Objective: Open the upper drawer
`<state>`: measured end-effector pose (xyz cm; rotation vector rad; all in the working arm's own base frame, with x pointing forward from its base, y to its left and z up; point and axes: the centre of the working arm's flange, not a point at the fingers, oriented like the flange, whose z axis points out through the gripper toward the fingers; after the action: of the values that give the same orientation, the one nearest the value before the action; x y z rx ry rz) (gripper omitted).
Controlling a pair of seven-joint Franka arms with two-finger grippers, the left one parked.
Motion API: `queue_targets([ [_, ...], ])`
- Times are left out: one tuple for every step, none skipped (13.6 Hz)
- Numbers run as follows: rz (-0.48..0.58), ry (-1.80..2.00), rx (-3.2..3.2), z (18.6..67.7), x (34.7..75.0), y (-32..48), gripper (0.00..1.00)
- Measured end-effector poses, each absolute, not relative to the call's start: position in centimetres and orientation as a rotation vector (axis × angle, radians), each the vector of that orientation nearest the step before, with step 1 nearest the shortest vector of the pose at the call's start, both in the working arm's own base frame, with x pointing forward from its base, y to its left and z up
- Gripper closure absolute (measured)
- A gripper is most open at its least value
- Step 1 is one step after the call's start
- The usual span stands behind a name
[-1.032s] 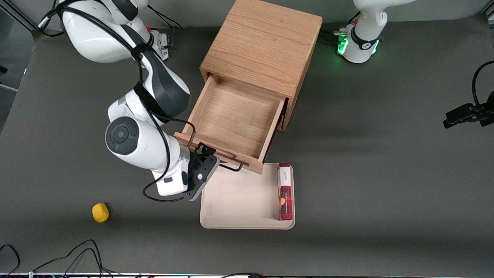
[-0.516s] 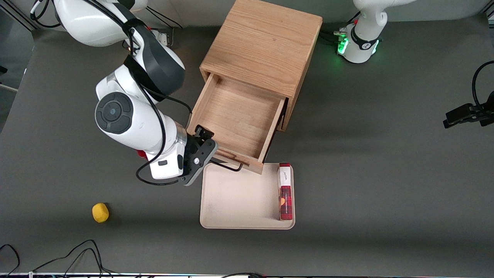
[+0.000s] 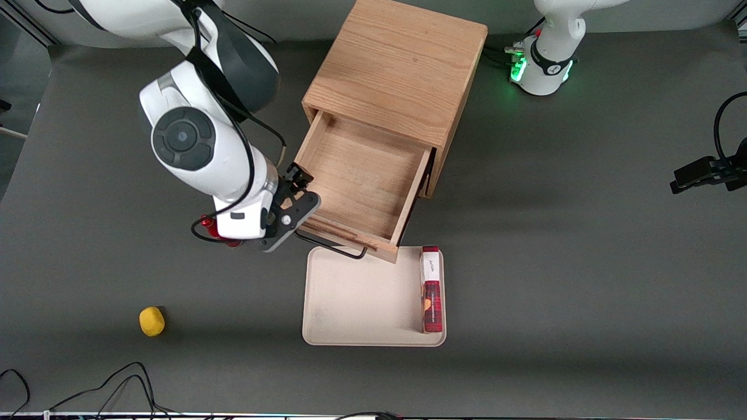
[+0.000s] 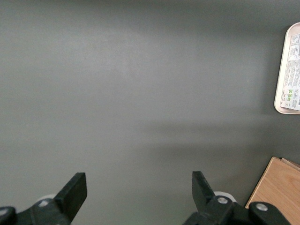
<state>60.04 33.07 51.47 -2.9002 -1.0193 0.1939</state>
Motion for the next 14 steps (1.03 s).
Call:
queue_targets([
  [0.211, -0.964, -2.933, 51.8, 59.6, 32.0, 0.00],
  [0.228, -0.909, -2.960, 52.2, 59.5, 30.6, 0.00],
  [0.248, -0.857, -2.982, 52.6, 59.5, 29.0, 0.00],
  [0.255, -0.809, -3.001, 52.9, 59.5, 27.4, 0.00],
  [0.258, -0.749, -3.022, 53.3, 59.6, 25.8, 0.00],
  [0.260, -0.670, -3.046, 53.6, 59.7, 24.0, 0.00],
  [0.265, -0.604, -3.065, 54.0, 59.7, 22.3, 0.00],
  [0.271, -0.551, -3.080, 54.3, 59.6, 20.6, 0.00],
  [0.277, -0.504, -3.093, 54.8, 59.4, 19.2, 0.00],
  [0.295, -0.449, -3.104, 55.2, 59.2, 17.8, 0.00],
  [0.316, -0.384, -3.108, 55.5, 59.0, 16.5, 0.00],
  [0.338, -0.330, -3.100, 55.8, 58.9, 15.1, 0.00],
  [0.345, -0.297, -3.096, 56.0, 58.8, 13.9, 0.00],
  [0.348, -0.273, -3.095, 56.0, 58.6, 13.0, 0.00],
])
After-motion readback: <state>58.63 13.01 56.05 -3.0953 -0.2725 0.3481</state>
